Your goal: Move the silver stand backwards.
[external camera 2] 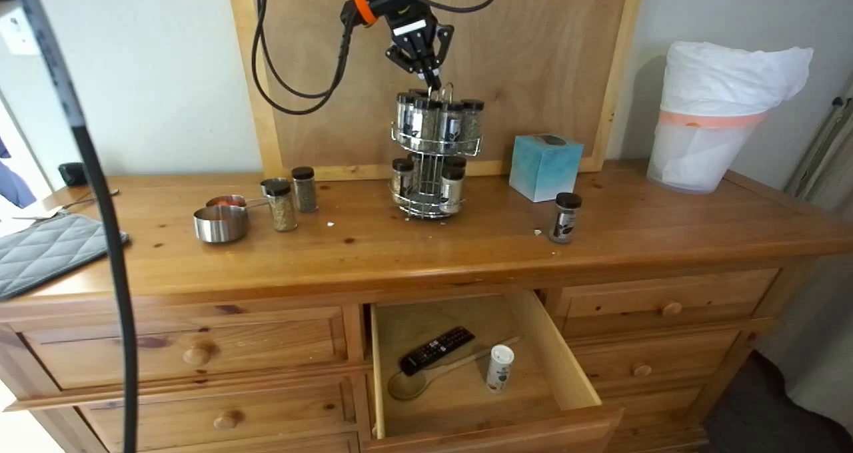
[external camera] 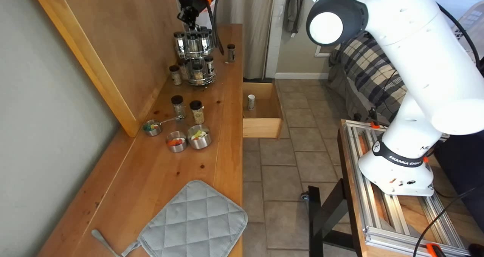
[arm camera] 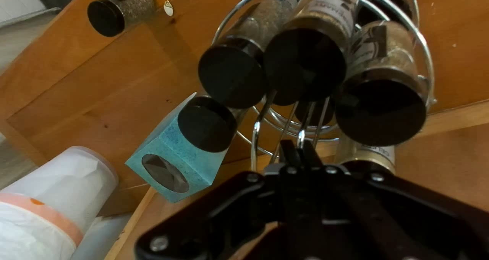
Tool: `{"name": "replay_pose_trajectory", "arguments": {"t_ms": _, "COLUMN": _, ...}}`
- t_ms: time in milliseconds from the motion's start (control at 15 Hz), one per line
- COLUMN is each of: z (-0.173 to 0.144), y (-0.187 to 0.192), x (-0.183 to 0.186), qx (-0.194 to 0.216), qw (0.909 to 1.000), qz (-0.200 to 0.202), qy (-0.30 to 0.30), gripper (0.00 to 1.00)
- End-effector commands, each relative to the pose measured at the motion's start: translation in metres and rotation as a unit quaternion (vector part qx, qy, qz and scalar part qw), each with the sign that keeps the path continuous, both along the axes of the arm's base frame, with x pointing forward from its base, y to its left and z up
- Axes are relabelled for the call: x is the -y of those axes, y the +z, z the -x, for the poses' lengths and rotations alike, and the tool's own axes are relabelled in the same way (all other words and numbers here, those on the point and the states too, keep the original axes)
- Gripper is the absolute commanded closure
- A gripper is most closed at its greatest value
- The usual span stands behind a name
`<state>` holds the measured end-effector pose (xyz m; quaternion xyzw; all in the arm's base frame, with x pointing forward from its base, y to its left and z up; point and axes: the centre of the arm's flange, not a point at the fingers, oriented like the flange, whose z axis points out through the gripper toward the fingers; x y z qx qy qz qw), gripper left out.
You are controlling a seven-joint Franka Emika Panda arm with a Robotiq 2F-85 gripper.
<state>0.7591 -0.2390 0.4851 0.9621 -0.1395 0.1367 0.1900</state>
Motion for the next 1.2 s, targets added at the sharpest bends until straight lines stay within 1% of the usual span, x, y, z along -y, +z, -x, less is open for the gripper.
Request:
{"name": "replay_pose_trajectory", "arguments": {"t_ms": 0, "z": -0.035, "y": 0.045, "x": 0.004, "qx": 0.03, "qw": 0.9982, "qz": 0.05, "qy": -0.009, "gripper": 0.96}}
{"name": "replay_pose_trajectory", "arguments": {"t_ms": 400, "z": -0.045, "y": 0.041, "x": -0.005, "qx": 0.042, "qw": 0.9967, "qz": 0.068, "qy": -0.012, "gripper": 0.96}}
{"name": "replay_pose_trajectory", "arguments": {"t_ms": 800, "z": -0.048, "y": 0.031, "x": -0.012, "qx": 0.044, "qw": 0.9963, "qz": 0.072, "qy": -0.017, "gripper": 0.96}}
{"name": "replay_pose_trajectory", "arguments": {"t_ms": 867, "z": -0.048, "y": 0.03, "x": -0.013, "qx": 0.044, "qw": 0.9961, "qz": 0.074, "qy": -0.017, "gripper": 0.94}}
{"name": "replay_pose_trajectory", "arguments": {"t_ms": 933, "z": -0.048, "y": 0.029, "x": -0.015, "qx": 0.043, "qw": 0.9966, "qz": 0.069, "qy": -0.014, "gripper": 0.69}}
{"name": "replay_pose_trajectory", "arguments": {"t_ms": 1000, "z": -0.047, "y": 0.031, "x": -0.017, "qx": 0.039, "qw": 0.9967, "qz": 0.069, "qy": -0.012, "gripper": 0.68}}
{"name": "replay_pose_trajectory", "arguments": {"t_ms": 1067, "z": -0.047, "y": 0.037, "x": -0.02, "qx": 0.042, "qw": 0.9965, "qz": 0.071, "qy": -0.012, "gripper": 0.65}}
{"name": "replay_pose_trajectory", "arguments": {"t_ms": 1133, "z": -0.046, "y": 0.045, "x": -0.023, "qx": 0.046, "qw": 0.9963, "qz": 0.072, "qy": -0.01, "gripper": 0.57}}
